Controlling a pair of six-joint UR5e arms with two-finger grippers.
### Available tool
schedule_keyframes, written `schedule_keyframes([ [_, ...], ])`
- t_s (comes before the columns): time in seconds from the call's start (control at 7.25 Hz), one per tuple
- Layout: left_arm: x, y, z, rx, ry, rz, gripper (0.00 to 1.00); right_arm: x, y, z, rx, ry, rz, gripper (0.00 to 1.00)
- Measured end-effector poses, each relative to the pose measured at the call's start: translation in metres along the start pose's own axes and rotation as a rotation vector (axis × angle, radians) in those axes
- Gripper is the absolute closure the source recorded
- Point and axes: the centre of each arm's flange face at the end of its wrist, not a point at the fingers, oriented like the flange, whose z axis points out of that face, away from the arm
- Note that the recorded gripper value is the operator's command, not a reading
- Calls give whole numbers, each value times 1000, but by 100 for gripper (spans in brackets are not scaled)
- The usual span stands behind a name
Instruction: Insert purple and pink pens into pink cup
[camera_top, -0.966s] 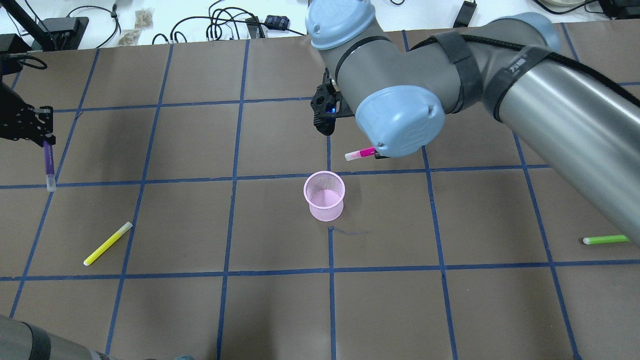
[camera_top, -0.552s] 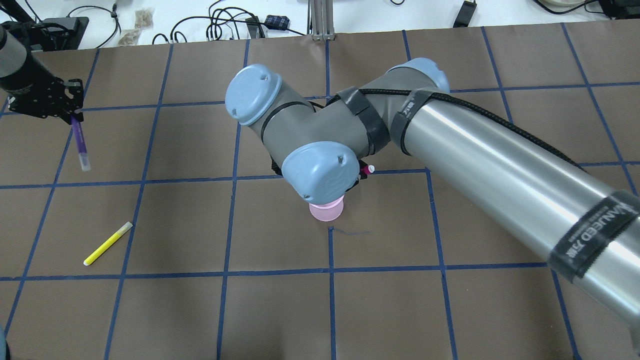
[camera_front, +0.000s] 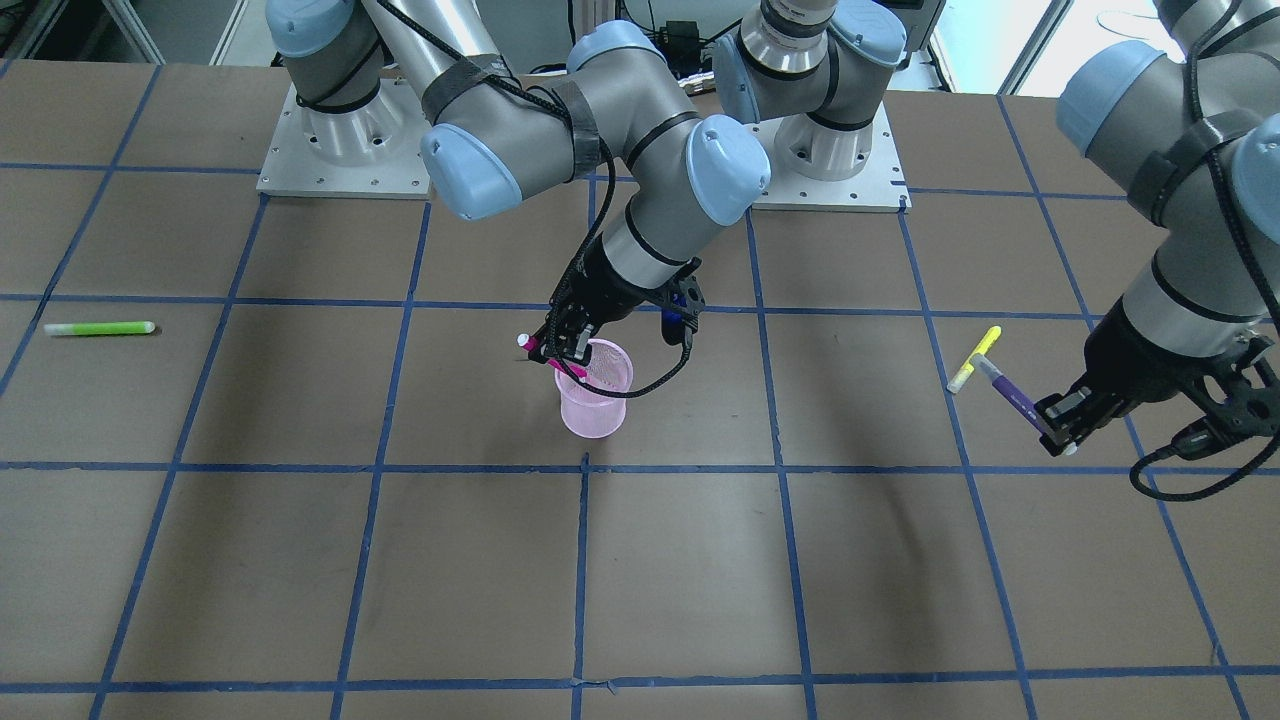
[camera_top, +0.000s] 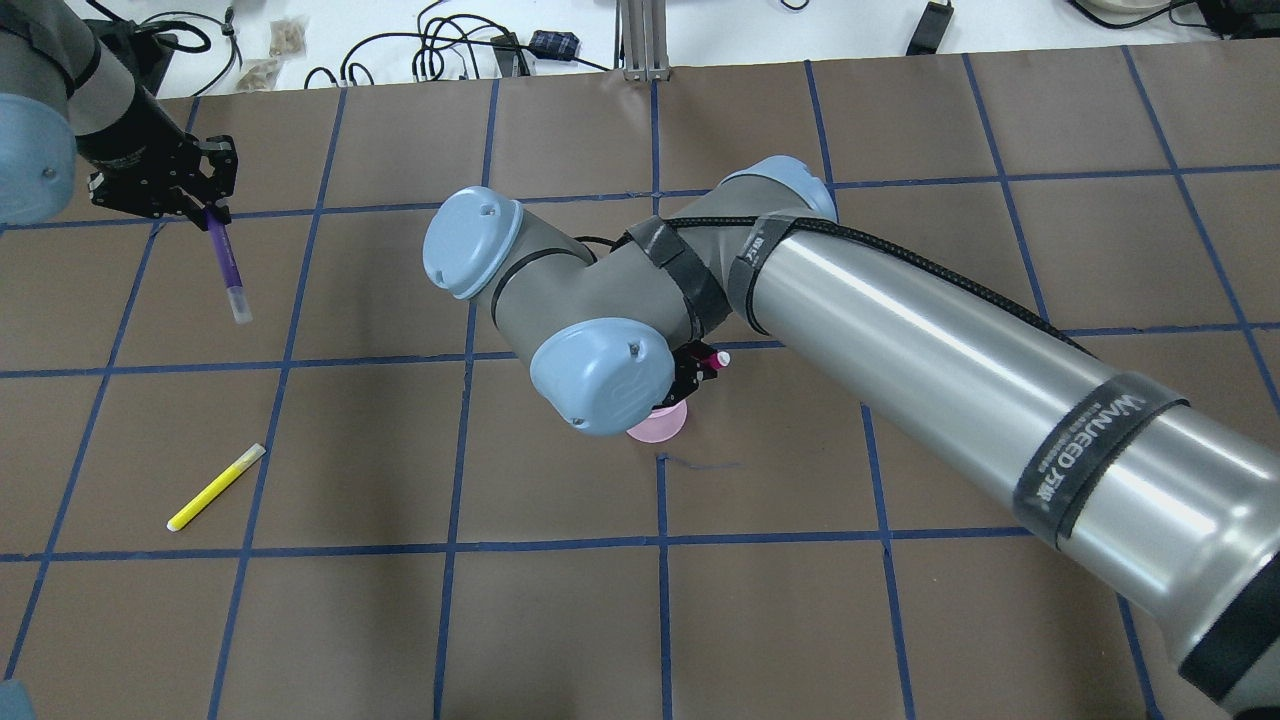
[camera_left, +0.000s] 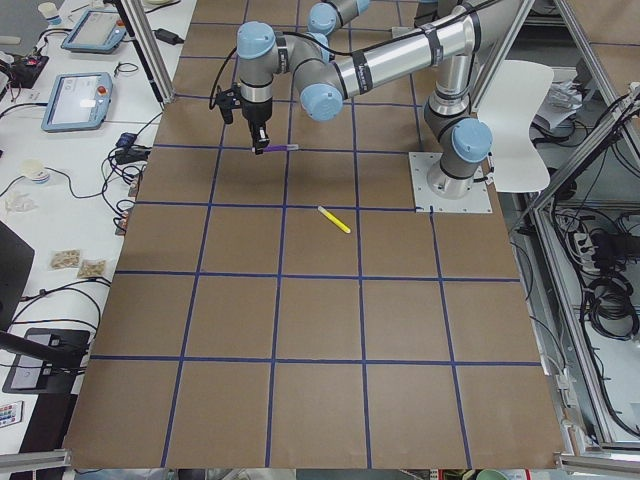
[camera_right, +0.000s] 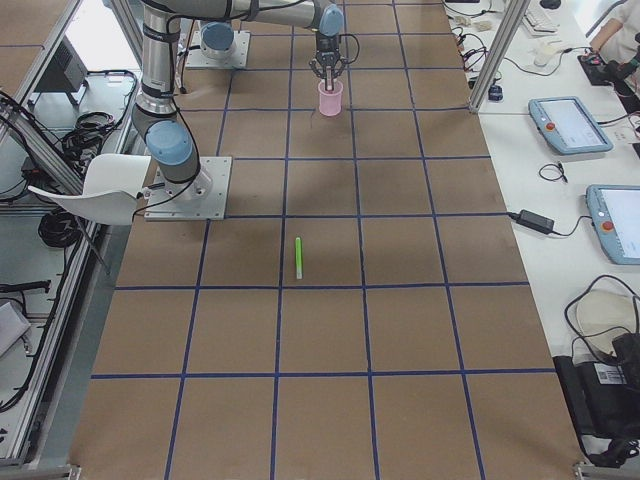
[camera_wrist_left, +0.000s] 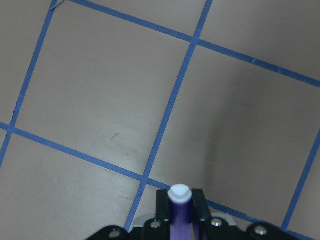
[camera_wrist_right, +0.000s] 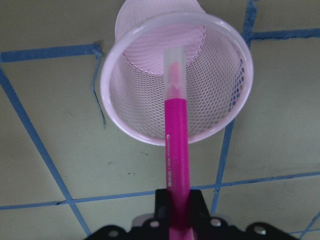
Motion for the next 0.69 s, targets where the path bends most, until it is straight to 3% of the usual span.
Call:
schedule_keyframes([
  [0.14, 1, 1, 2, -4, 1, -17, 100, 0, -1, 0, 1, -1, -4, 6],
  [0.41, 8, 0, 7, -6, 6, -78, 100, 5, 5, -1, 9, -4, 4, 7],
  [0.69, 43, 6, 1, 42, 21, -124, 100, 31, 45, -17, 63, -12, 70, 7],
])
